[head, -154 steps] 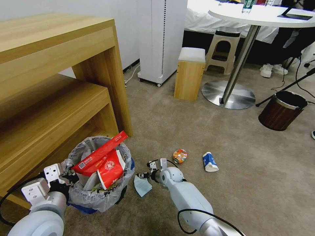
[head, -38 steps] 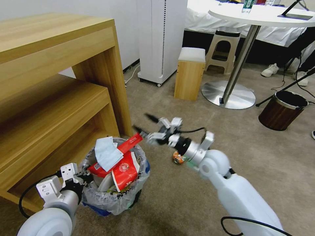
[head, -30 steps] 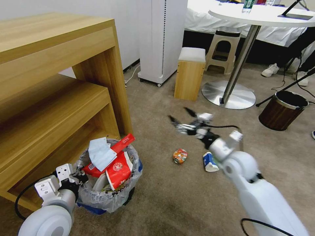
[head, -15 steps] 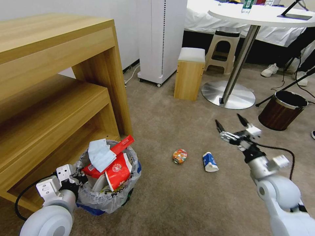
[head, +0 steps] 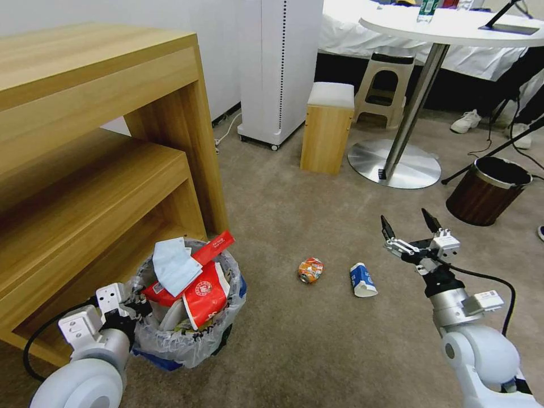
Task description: Pick up the trash bin and place the garbage on the floor into it.
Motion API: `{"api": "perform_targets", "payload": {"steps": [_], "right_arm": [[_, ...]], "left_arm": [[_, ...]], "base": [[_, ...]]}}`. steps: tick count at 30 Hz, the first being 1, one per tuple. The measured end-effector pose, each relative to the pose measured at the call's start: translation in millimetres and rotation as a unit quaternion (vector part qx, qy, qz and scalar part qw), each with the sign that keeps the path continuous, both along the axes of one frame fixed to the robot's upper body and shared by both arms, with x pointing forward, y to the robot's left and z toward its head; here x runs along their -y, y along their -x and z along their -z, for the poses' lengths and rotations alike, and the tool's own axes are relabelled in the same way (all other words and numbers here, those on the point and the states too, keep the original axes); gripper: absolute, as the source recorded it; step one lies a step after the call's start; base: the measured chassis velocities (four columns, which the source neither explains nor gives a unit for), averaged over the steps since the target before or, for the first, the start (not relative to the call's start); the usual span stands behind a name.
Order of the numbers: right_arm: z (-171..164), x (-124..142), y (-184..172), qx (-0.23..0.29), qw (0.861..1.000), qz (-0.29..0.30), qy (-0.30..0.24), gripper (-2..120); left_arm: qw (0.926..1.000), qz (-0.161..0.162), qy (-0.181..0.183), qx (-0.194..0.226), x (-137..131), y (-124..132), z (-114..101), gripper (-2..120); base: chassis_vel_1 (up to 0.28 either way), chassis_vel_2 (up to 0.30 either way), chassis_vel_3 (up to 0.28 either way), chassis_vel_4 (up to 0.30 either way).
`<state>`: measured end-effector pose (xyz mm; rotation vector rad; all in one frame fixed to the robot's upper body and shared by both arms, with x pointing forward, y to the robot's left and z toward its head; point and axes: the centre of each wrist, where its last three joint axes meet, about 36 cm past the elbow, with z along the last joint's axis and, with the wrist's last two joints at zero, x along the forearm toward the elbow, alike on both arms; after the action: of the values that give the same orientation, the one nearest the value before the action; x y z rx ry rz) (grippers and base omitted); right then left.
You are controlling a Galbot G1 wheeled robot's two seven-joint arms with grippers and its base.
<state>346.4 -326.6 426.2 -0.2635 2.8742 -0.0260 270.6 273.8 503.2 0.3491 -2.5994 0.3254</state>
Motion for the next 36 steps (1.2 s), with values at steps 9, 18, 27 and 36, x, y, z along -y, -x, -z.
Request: {"api": "perform_targets", "payload": {"steps": [9, 18, 27, 36], "right_arm": [[6, -9, 4, 0.003, 1.000, 0.001, 0.001, 100], [10, -10, 7, -0.006, 1.000, -0.001, 0.007, 100], [21, -18, 4, -0.014, 1.000, -0.011, 0.000, 100], [33, -23, 1, -0.018, 1.000, -0.016, 0.000, 100]], "left_arm": [[1.0000, 0.000, -0.001, 0.004, 1, 1, 0, 0], [1.0000, -0.002, -0.001, 0.009, -2, 1, -4, 0], [0.9999, -0.002, 0.001, 0.010, -3, 2, -6, 0], [0.9999, 0.001, 0.002, 0.012, -2, 5, -9, 0]], "base": [[-0.039, -0.039, -0.035, -0.036], [-0.009, -0.008, -0.011, -0.011], [0.000, 0.000, 0.000, 0.000], [-0.149, 0.133, 0.144, -0.150]]}}
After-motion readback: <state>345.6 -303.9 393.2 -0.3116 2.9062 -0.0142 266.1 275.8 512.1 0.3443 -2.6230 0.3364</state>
